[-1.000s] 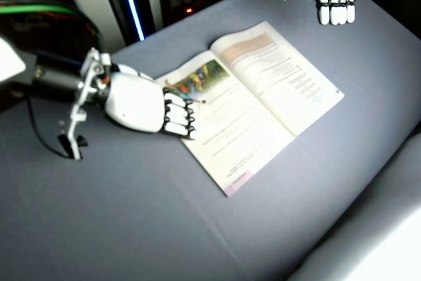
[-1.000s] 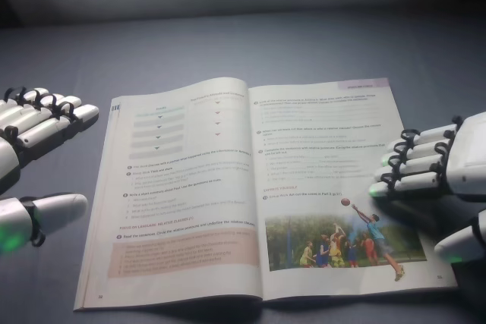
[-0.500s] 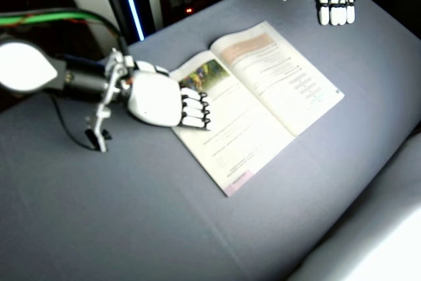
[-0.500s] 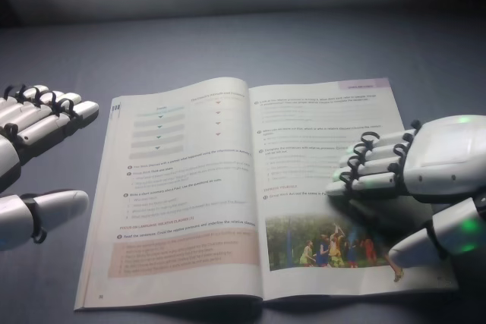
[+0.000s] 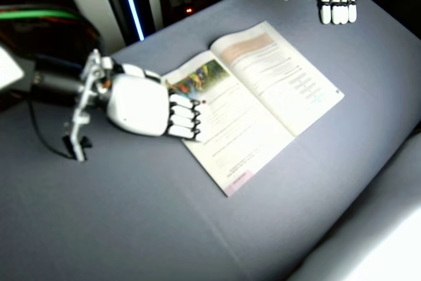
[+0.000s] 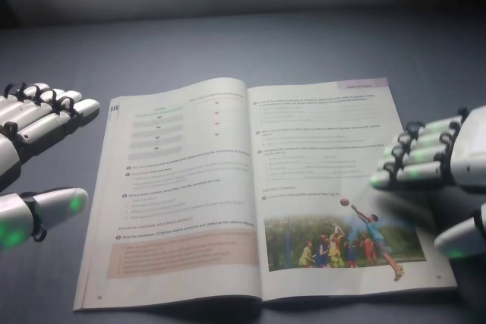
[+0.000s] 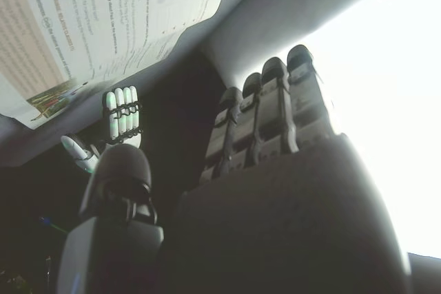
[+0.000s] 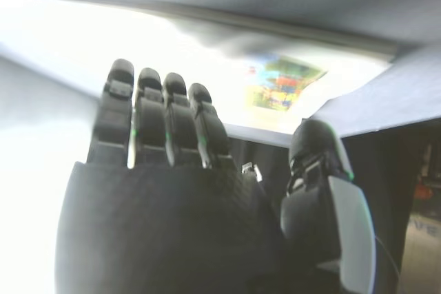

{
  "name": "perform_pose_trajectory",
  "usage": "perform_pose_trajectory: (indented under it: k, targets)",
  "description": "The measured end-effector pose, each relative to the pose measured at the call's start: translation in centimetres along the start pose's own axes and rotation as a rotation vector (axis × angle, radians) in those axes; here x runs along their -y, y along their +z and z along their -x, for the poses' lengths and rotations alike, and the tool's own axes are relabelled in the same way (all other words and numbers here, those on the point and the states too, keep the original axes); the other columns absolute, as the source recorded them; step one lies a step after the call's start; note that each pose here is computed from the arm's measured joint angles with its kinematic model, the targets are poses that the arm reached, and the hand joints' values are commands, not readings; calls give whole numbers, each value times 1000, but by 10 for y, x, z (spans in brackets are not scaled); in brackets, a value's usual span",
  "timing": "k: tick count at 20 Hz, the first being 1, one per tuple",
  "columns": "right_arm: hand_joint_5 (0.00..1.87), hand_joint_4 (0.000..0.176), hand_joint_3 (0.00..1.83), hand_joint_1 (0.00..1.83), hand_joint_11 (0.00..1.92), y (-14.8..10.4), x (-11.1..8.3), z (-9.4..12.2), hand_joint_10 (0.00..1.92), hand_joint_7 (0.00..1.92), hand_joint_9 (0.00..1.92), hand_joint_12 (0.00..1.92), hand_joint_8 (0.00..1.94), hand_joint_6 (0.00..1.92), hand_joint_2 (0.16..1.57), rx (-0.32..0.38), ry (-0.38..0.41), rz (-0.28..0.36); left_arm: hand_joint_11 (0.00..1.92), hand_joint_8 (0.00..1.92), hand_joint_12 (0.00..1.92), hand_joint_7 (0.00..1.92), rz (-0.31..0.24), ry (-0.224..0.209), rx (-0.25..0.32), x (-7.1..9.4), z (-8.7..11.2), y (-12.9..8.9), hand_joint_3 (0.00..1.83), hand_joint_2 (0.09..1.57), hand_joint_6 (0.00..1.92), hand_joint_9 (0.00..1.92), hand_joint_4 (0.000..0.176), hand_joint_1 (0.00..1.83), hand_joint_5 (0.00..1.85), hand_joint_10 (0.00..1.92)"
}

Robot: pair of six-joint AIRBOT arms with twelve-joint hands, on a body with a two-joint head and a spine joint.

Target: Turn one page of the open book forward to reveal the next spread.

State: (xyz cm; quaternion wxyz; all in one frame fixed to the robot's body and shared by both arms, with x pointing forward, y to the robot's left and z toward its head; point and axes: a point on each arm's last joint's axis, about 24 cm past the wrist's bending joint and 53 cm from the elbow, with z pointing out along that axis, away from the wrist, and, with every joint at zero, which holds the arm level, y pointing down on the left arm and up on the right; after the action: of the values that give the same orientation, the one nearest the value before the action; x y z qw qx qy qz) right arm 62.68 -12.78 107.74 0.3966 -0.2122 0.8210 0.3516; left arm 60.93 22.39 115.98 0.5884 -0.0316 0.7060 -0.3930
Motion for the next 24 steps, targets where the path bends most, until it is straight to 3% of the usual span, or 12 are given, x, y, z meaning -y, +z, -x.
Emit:
perform_pose_trajectory:
  k: [11, 16, 24]
  targets:
    - [102, 0, 0, 0, 56, 8, -1, -13, 8, 101, 80, 21, 7, 2, 1251, -24, 20, 8, 0, 0, 0, 0, -2, -3, 2, 1, 0, 0, 0, 1348, 0, 0, 0, 0, 0, 0]
    - [54, 0, 0, 0, 7, 33, -22, -12, 5, 38, 38, 3, 5, 4, 1213, -17, 29, 66, 0, 0, 0, 0, -6, -7, 6, 1, 1, 0, 0, 1355, 0, 0, 0, 0, 0, 0]
    - [7, 0, 3, 0, 0, 66, -39, 14, 0, 5, 1, 0, 0, 0, 1241, 91, 102, 118, 0, 0, 0, 0, -14, -15, 35, 3, 9, 0, 0, 1357, 2, 0, 0, 0, 5, 0]
